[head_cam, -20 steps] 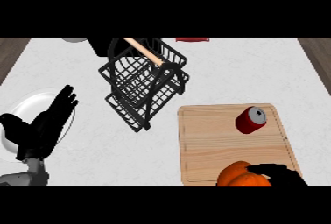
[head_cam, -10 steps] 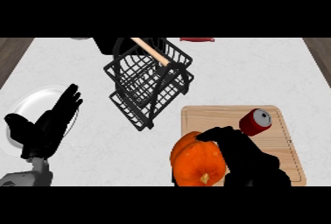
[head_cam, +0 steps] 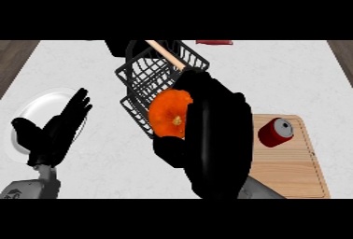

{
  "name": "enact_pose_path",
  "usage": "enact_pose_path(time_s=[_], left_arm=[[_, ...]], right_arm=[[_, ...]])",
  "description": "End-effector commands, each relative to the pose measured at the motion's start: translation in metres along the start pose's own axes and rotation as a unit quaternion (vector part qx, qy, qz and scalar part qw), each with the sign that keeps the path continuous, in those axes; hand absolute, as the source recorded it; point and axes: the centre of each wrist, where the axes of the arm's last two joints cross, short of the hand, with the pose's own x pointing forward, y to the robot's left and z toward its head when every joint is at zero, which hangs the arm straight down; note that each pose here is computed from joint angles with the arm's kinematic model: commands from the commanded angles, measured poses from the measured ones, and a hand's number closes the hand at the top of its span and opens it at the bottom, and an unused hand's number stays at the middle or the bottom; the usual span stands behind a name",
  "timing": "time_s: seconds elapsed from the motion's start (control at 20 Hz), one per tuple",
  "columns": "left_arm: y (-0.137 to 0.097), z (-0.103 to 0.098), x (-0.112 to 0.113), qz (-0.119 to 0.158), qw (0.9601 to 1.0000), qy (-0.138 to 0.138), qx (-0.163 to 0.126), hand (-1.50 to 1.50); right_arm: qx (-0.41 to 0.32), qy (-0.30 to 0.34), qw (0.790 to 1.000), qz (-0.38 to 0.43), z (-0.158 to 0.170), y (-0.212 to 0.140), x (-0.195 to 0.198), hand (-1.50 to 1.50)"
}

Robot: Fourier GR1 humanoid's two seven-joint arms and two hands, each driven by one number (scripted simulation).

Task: Pick the squash from the cutting board and place it in the tiered basket

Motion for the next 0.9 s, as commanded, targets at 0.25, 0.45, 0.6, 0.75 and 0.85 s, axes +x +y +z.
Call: enact_pose_path(time_s=[0.25,0.45,0.6,0.75,0.85], left_arm=[[0.008,0.0,0.003,-0.001,1.0,0.002,-0.005,0.0],[0.0,0.001,-0.006,-0.004,1.0,-0.005,-0.001,0.0],[0.011,0.008,-0.003,-0.001,1.0,0.003,0.003,0.0],[-0.004,-0.012,0.007,-0.014,0.9999,0.003,0.0,0.0],[-0.007,-0.009,0.008,0.0,1.0,-0.002,0.004,0.0]], right_arm=[[0.036,0.121,0.992,-0.012,-0.051,0.022,0.032,1.5],[0.045,0.132,0.99,-0.006,-0.061,0.042,0.032,1.5],[0.045,0.128,0.991,0.004,-0.07,0.044,0.042,1.5],[0.036,0.119,0.992,0.019,-0.074,0.073,0.032,1.5],[0.035,0.122,0.992,0.02,-0.077,0.071,0.036,1.5]])
